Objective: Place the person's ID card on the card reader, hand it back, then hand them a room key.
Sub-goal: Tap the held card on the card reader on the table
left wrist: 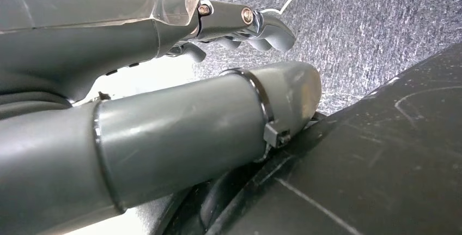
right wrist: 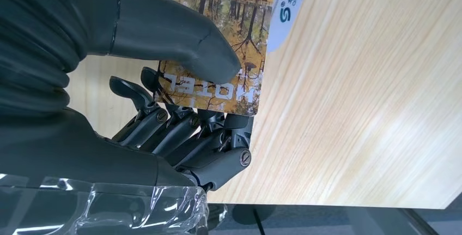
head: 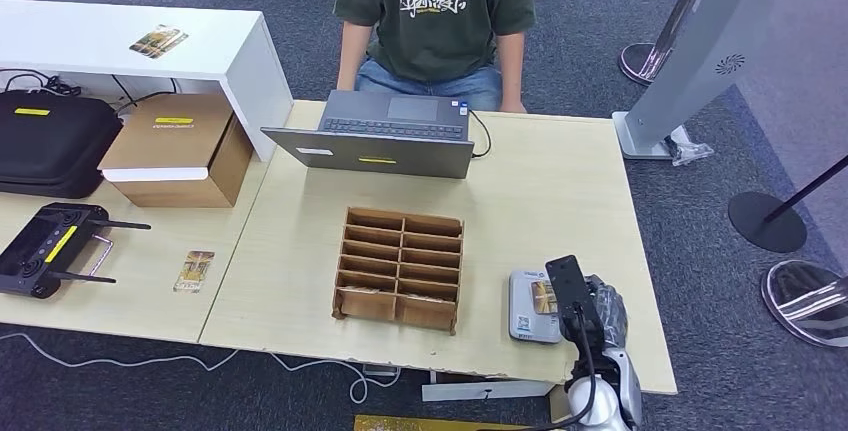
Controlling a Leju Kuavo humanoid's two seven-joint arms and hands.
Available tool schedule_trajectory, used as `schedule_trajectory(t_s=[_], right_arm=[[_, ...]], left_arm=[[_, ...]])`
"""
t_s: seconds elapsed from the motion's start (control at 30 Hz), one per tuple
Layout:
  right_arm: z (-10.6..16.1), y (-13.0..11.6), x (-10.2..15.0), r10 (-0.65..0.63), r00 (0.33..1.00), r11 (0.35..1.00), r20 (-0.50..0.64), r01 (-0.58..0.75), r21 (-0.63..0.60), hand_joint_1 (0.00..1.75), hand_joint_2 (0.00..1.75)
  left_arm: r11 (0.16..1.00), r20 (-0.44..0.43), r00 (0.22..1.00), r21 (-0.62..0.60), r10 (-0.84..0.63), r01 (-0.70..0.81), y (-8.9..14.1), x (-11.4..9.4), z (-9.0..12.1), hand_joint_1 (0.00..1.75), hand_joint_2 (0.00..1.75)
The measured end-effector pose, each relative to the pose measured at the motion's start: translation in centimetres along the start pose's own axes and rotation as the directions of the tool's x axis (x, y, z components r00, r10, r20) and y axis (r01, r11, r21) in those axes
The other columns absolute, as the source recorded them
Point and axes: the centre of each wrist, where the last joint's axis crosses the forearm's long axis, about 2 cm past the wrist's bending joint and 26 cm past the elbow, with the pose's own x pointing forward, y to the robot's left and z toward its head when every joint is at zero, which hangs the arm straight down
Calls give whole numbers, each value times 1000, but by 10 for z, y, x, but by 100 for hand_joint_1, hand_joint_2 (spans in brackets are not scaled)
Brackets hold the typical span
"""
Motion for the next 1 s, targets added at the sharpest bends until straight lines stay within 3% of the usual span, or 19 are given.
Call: schedule_trajectory(t_s=[1.0], right_arm=[[0, -10, -23, -24, 998, 999, -58, 26, 21, 175, 175]], left_arm=[[1000, -2, 1000, -2, 3, -3, 0, 1, 0, 0, 0]])
